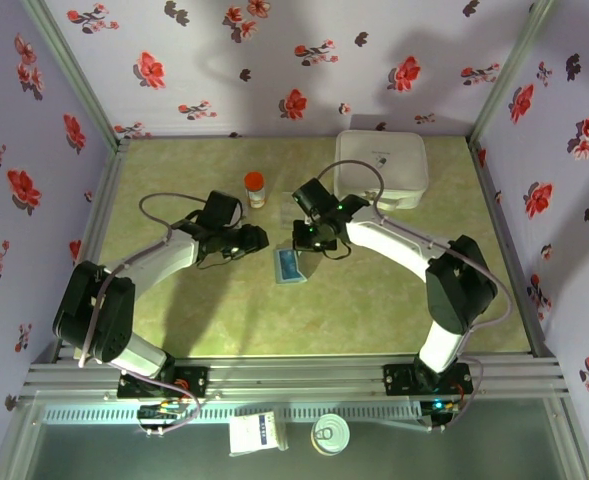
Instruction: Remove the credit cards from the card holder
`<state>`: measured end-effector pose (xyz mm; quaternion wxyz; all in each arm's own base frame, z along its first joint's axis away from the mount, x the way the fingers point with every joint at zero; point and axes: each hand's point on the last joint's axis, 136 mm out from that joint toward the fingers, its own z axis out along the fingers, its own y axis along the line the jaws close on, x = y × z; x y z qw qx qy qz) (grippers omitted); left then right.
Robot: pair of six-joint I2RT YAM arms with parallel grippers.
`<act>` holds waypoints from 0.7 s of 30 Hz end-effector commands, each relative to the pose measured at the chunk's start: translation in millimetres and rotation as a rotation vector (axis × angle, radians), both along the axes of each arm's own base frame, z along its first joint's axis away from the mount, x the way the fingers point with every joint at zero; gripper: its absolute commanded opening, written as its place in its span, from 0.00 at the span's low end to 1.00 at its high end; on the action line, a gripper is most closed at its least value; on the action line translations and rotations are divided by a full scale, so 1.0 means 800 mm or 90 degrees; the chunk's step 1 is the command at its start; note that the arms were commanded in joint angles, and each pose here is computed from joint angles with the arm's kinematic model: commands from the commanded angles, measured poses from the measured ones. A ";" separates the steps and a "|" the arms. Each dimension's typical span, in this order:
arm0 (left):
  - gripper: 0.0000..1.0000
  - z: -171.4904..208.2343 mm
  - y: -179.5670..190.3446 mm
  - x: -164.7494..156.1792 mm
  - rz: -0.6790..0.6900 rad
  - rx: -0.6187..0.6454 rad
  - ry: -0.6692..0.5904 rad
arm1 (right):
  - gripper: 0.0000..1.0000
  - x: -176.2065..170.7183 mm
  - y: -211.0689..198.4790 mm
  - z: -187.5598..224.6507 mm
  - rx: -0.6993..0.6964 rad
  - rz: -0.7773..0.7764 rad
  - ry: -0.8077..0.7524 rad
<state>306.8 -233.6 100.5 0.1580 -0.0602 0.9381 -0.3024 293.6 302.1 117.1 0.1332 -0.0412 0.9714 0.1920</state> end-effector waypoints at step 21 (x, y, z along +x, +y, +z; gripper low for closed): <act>0.07 -0.071 -0.049 -0.016 -0.083 -0.023 0.097 | 0.05 -0.001 -0.088 -0.042 -0.107 -0.072 0.023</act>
